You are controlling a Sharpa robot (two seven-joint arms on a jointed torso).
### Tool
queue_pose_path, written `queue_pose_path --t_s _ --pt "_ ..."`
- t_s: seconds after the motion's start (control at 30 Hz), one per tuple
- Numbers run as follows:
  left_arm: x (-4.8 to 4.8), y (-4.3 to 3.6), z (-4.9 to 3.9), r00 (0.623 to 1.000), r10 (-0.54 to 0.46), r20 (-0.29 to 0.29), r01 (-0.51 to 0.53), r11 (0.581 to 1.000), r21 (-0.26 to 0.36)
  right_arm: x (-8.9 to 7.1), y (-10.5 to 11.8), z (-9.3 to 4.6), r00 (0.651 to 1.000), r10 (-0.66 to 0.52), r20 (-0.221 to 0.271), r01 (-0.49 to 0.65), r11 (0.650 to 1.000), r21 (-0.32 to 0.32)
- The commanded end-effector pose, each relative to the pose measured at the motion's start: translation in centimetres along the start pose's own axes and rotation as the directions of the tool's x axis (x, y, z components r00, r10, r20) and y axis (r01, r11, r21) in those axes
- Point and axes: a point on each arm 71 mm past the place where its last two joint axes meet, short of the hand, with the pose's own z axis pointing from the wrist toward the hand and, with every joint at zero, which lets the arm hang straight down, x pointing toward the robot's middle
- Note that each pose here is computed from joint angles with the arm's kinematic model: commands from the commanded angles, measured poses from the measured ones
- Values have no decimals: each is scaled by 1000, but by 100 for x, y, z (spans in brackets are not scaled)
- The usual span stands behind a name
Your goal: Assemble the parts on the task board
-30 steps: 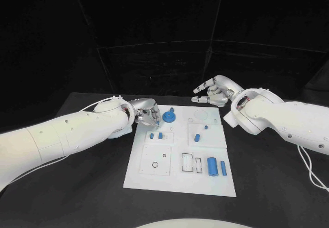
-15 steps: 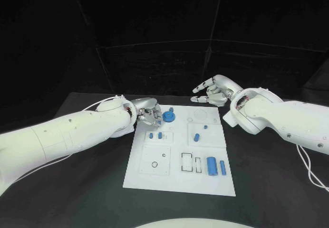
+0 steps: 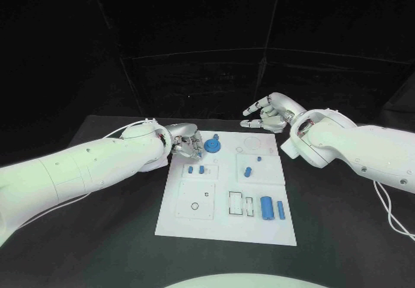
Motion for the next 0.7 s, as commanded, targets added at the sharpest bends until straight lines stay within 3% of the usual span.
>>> queue_pose_path --t_s 0.03,0.7 --pt "14 -5 4 1000 -5 -29 5 1000 -3 -8 19 0 1000 -1 3 1 1000 -9" --pt "41 13 42 999 7 -31 -7 1000 -10 -3 25 3 1000 -1 2 1 1000 -11"
